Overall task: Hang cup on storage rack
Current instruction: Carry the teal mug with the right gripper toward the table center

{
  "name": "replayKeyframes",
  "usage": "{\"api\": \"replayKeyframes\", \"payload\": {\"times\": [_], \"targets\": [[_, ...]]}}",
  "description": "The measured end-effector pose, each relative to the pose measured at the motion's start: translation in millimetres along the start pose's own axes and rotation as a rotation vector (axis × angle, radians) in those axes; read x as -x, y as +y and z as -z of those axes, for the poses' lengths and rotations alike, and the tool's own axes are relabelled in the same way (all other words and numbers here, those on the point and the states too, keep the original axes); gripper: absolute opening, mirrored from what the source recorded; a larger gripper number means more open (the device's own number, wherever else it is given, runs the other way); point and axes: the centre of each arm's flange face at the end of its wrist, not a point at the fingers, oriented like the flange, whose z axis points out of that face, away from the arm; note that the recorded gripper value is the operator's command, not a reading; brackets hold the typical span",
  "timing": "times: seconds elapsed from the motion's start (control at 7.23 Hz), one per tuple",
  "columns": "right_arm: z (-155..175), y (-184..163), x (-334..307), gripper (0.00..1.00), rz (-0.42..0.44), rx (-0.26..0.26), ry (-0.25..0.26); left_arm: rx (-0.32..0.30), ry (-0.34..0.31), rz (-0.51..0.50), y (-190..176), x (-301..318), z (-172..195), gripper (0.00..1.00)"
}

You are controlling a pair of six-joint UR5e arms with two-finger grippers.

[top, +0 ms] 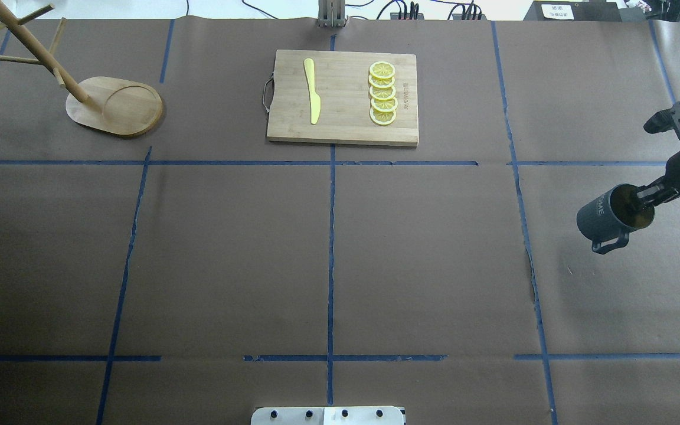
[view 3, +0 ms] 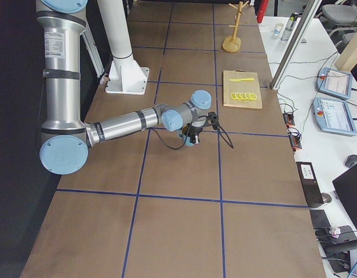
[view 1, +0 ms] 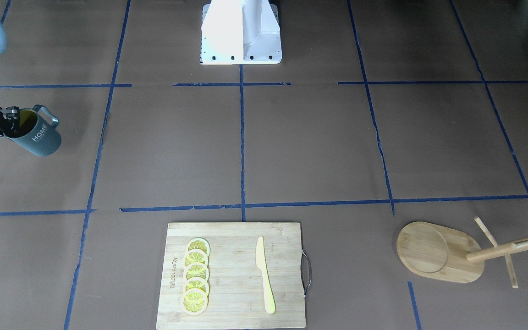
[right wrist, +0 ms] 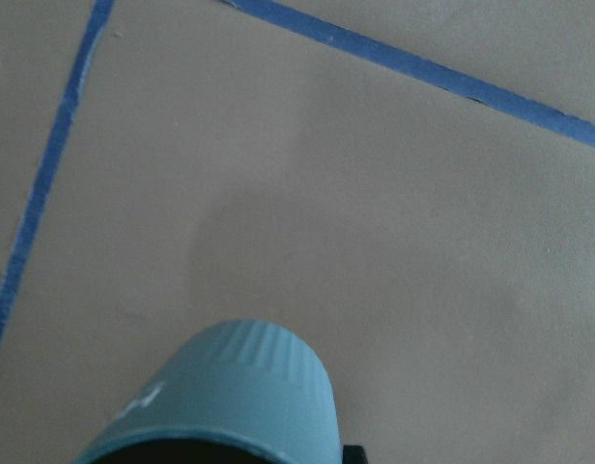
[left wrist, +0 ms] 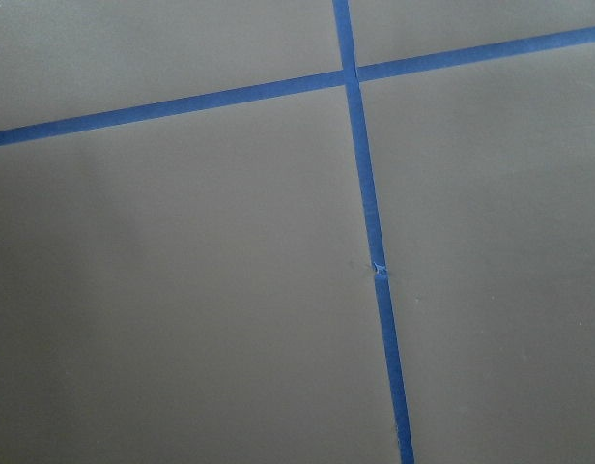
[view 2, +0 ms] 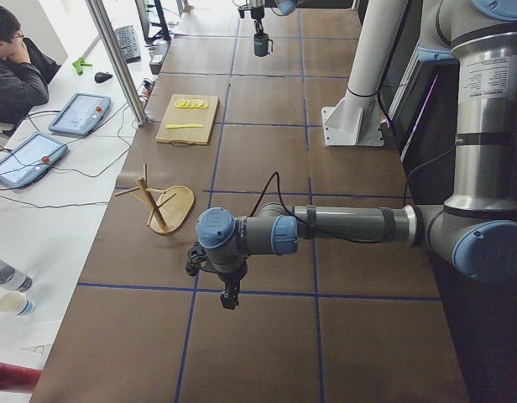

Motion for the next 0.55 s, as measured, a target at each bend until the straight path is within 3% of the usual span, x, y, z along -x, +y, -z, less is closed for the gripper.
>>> {"api": "replayKeyframes", "payload": {"times": [0.28,0.55], "targets": [[10,-20,93,0.0,-0.228,-0.009,-0.033,0.0,0.0,0.0,0,0,0,1.0],[-22,-27,220,0.0,-0.479,-0.012,-0.022,0.002,0.001,-0.002,0,-1,-1,1.0]]}}
